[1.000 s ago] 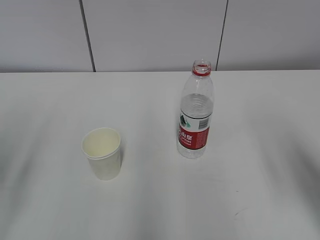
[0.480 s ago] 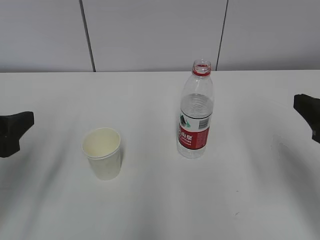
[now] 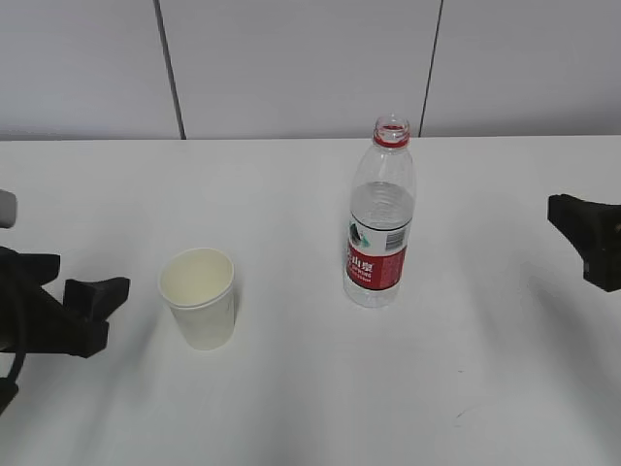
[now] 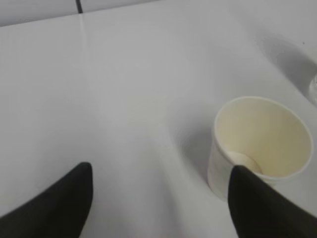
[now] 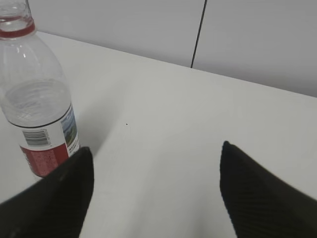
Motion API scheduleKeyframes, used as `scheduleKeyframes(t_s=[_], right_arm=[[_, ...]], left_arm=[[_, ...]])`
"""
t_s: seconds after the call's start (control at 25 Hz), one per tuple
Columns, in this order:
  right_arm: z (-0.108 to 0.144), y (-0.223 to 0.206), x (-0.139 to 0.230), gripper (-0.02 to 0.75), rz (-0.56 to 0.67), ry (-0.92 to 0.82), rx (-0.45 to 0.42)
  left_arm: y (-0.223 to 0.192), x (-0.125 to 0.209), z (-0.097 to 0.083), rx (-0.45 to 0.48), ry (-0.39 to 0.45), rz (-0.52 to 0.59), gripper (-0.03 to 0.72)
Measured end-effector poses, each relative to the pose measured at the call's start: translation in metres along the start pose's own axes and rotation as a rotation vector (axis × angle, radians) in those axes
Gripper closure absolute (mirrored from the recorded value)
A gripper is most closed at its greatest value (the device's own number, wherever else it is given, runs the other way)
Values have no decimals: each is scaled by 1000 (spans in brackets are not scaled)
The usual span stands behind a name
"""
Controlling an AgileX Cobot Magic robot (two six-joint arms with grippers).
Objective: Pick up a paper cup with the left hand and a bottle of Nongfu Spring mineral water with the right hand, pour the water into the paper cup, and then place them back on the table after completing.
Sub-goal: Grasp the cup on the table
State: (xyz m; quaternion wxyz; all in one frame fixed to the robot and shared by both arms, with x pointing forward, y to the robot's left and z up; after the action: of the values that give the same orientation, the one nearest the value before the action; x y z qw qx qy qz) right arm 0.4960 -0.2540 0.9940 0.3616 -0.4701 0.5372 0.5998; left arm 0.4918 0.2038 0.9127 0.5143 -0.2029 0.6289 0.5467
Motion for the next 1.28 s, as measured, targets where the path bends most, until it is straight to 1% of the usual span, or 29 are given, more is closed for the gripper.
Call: scheduleKeyframes(t_s=[0.12, 0.28, 0.52, 0.6, 0.68, 0.8, 0.96, 1.12, 1.28], right_arm=[[2, -2, -2, 150, -18, 16, -13], [4, -5, 0, 150, -9, 6, -25], [6, -7, 3, 150, -3, 20, -34], [5, -7, 2, 150, -3, 17, -34], [6, -7, 2, 150, -5, 17, -34], [6, -7, 2, 150, -5, 17, -34], [6, -7, 2, 150, -5, 17, -34], [6, -7, 2, 150, -5, 17, -34], [6, -7, 2, 150, -5, 19, -34]], left_arm=[[-11, 11, -6, 18, -8, 31, 169], [-24, 18, -10, 42, -28, 34, 171], [-35, 21, -29, 150, -86, -8, 171], [-37, 25, -36, 190, -119, -3, 171], [-40, 32, -40, 213, -132, 16, 171], [-45, 36, -44, 231, -126, 1, 171], [-53, 32, -49, 252, -96, -90, 171], [-61, 41, -54, 275, -72, -105, 150], [-67, 47, -57, 286, -59, -111, 111]])
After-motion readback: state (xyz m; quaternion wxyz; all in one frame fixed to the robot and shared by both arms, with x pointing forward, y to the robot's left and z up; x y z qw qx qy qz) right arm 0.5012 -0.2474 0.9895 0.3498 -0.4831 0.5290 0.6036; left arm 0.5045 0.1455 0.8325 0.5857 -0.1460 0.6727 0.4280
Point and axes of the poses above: a point on each arm's last joint axis where the gripper is mounted, y pointing back along that axis away from the gripper, z along the wrist's bending axis when the last joint is at zero, x = y × z, the point moved 7 cm from there along -y, pointing out along that axis toward the gripper, and after that the axes turned 7 degrees about -y, right-handed, at the moved point
